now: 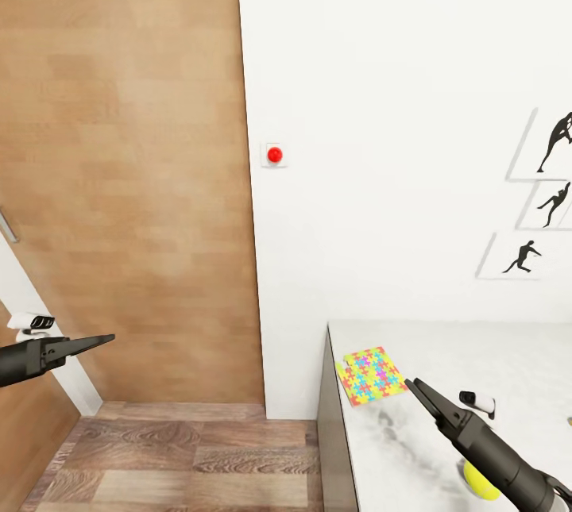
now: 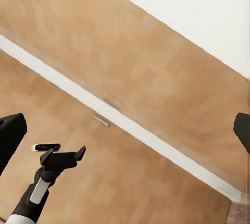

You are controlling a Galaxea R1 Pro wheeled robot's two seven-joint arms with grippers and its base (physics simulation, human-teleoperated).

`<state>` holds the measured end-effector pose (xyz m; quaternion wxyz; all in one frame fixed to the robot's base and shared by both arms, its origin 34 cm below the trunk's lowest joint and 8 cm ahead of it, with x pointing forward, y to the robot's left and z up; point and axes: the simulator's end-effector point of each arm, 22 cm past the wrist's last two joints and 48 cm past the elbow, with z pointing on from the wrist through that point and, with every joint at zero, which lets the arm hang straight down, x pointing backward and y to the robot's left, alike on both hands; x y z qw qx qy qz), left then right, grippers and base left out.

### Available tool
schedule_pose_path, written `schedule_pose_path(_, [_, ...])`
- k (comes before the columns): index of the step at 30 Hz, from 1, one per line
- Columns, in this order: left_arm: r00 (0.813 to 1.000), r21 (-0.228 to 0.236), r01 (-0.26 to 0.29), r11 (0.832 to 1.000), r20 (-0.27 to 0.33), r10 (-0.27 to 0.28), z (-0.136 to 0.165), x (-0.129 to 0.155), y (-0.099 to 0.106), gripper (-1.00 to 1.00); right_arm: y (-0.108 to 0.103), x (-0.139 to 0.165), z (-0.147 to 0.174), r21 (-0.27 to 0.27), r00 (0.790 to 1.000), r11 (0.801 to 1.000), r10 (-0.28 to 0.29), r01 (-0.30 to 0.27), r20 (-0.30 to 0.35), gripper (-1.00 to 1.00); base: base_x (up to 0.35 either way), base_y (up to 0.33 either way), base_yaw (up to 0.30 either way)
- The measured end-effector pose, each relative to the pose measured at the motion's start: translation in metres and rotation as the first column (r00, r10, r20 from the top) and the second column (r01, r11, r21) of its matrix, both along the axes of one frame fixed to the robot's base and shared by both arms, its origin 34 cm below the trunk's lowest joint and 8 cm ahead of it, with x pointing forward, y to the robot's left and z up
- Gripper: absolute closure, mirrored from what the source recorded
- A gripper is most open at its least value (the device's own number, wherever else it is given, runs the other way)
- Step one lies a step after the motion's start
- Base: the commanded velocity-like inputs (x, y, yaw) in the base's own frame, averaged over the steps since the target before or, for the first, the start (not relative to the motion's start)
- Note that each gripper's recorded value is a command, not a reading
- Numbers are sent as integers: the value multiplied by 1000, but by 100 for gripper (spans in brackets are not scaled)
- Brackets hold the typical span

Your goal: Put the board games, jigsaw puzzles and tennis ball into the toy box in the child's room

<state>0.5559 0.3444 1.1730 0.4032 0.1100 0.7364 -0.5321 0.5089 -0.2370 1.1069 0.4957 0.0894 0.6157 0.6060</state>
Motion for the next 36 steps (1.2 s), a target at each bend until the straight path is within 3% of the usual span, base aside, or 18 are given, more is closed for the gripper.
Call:
schedule_pose_path(10, [1000, 0, -1, 1000, 0, 1, 0, 0, 0, -100, -3, 8, -14, -39, 998, 999, -35, 33, -56, -100, 0, 0, 0])
schedule_pose_path(21, [1000, -1, 3, 1000, -1, -3, -1, 0, -2, -100, -14, 30, -33, -118, 982, 989, -106, 88, -157, -100, 0, 0, 0])
schedule_pose_path(29, [1000, -4, 7, 1000, -2, -7, -2, 0, -4, -100, -23, 79, -23, -185, 957, 978, -140, 94, -254, -100, 0, 0, 0])
schedule_pose_path(36, [1000, -6, 10, 1000, -2, -10, -2, 0, -5, -100, -27, 139, 13, -286, 948, 949, -204, 131, -244, -100, 0, 0, 0])
